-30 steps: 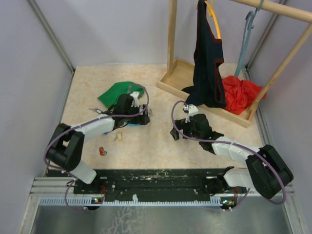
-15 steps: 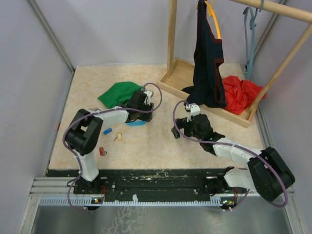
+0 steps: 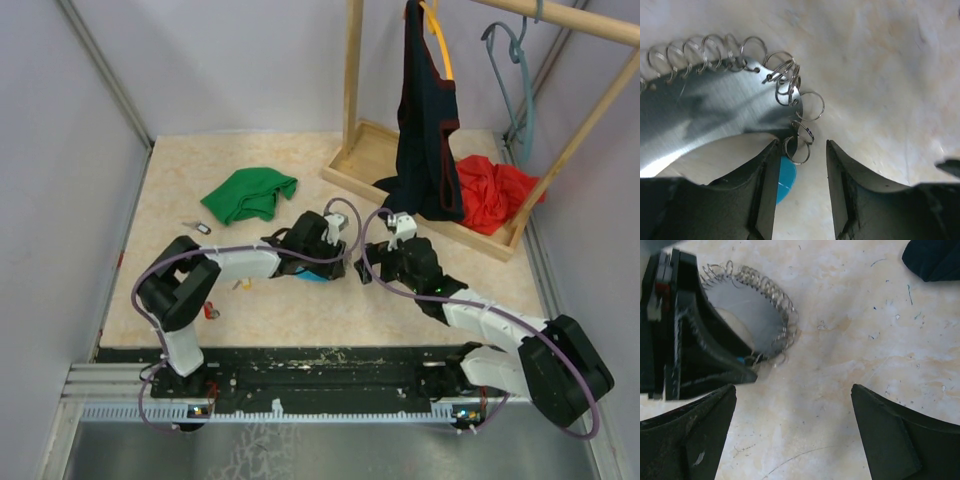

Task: Put the keys on the keyring

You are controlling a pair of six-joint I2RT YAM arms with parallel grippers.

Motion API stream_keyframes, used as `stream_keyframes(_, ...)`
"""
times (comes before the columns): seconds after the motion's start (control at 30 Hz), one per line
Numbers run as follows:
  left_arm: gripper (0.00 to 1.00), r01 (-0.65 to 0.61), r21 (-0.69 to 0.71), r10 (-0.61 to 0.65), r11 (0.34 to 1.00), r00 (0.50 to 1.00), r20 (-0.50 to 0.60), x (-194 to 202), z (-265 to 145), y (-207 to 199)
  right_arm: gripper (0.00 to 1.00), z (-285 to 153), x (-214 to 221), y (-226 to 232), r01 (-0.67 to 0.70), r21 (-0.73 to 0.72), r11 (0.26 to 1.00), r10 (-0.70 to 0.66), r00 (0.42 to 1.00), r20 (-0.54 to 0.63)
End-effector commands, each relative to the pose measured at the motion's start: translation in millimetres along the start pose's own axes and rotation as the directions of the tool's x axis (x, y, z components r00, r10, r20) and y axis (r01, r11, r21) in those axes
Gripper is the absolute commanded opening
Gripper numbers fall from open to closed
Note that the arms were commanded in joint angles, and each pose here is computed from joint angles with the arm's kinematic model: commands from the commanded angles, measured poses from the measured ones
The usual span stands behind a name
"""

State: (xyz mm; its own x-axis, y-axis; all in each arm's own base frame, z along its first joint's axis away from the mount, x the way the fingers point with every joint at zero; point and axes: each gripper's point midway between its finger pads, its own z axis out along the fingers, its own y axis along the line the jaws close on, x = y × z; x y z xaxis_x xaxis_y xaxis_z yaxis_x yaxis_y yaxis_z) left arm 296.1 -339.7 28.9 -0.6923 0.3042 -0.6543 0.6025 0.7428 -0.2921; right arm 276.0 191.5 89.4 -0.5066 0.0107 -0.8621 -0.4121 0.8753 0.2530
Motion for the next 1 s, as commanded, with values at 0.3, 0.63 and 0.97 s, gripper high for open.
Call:
stream_keyframes(0.3, 0.67, 0.091, 0.037, -0.098, 0.995, 0.957, 0.274, -32.5, -80.8, -15.4, 0.94, -5.5, -20.5, 31.2, 0.069, -0.111, 0.991, -0.064, 0.997, 0.054)
stream_keyframes(0.63, 0.69, 0.207, 0.023, -0.203, 0.978, 0.927, 0.316, 1.5, -104.7, 21.5, 0.73, 9.6, 6.4, 75.9, 0.271, -0.169, 0.948, -0.287, 0.955, -0.078)
stream_keyframes(0.97, 0.66, 0.26, 0.011, -0.249, 0.966, 0.911, 0.329, 17.4, -114.6, 48.4, 0.45, 32.5, 25.5, 109.3, 0.387, -0.223, 0.895, -0.424, 0.892, -0.154)
